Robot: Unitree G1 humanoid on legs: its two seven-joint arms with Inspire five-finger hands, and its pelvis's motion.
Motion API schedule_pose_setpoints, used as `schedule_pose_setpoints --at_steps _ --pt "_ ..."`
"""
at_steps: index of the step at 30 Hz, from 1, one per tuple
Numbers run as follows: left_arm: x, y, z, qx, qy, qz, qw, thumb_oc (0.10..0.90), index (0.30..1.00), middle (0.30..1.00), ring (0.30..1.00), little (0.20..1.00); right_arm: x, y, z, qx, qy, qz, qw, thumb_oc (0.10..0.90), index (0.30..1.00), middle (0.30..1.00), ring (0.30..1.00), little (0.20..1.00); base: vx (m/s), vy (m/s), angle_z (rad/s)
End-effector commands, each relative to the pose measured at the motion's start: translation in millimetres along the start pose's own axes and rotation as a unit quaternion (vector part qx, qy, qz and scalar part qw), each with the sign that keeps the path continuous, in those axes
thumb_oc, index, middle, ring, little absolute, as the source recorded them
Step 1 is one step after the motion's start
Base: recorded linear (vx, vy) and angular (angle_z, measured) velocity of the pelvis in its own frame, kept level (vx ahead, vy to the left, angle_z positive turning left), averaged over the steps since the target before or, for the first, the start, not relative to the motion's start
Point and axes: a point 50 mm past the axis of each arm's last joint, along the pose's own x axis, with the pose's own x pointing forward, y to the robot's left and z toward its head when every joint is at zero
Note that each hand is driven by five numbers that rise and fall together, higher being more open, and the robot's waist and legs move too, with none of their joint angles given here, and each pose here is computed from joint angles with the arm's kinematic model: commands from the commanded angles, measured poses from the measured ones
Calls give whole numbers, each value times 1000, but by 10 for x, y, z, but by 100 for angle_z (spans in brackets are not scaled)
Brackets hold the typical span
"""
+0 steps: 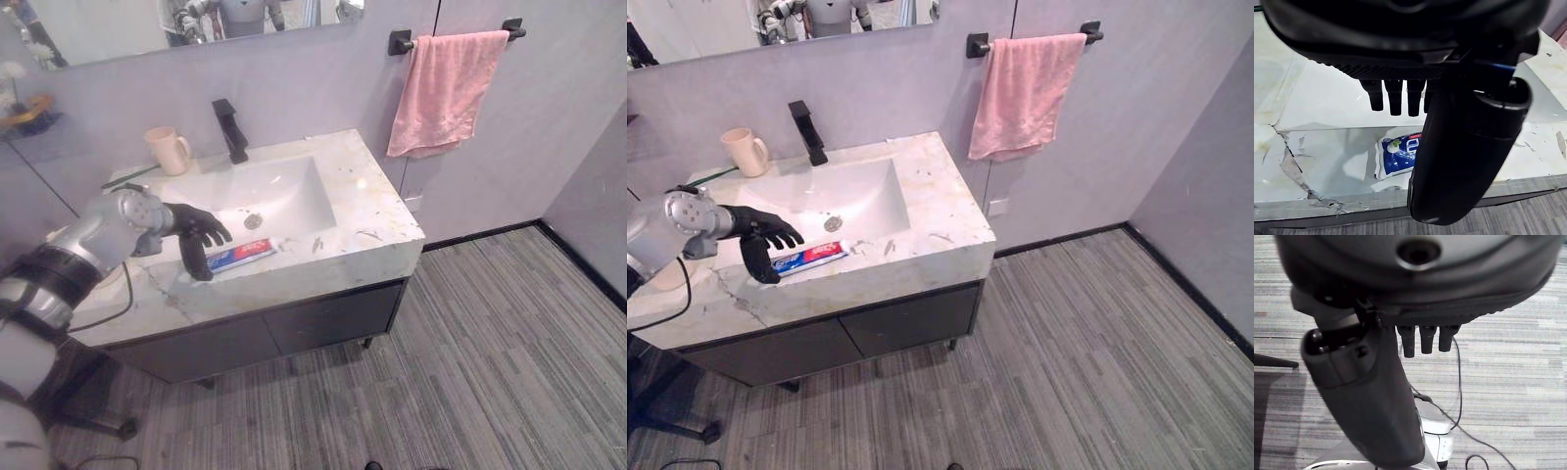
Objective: Organize the bathroom.
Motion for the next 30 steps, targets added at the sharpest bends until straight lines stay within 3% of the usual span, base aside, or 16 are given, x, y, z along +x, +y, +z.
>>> schedule_pose_setpoints --at_steps 1,30 --pt "-262 370 -178 -24 39 100 994 800 900 900 900 900 -15 -193 -83 -14 16 -22 1000 800 900 900 900 900 0 0 0" --pt "35 148 -250 -28 76 105 991 800 900 900 900 900 -14 -159 -133 -31 21 -19 999 800 900 900 900 900 0 0 0"
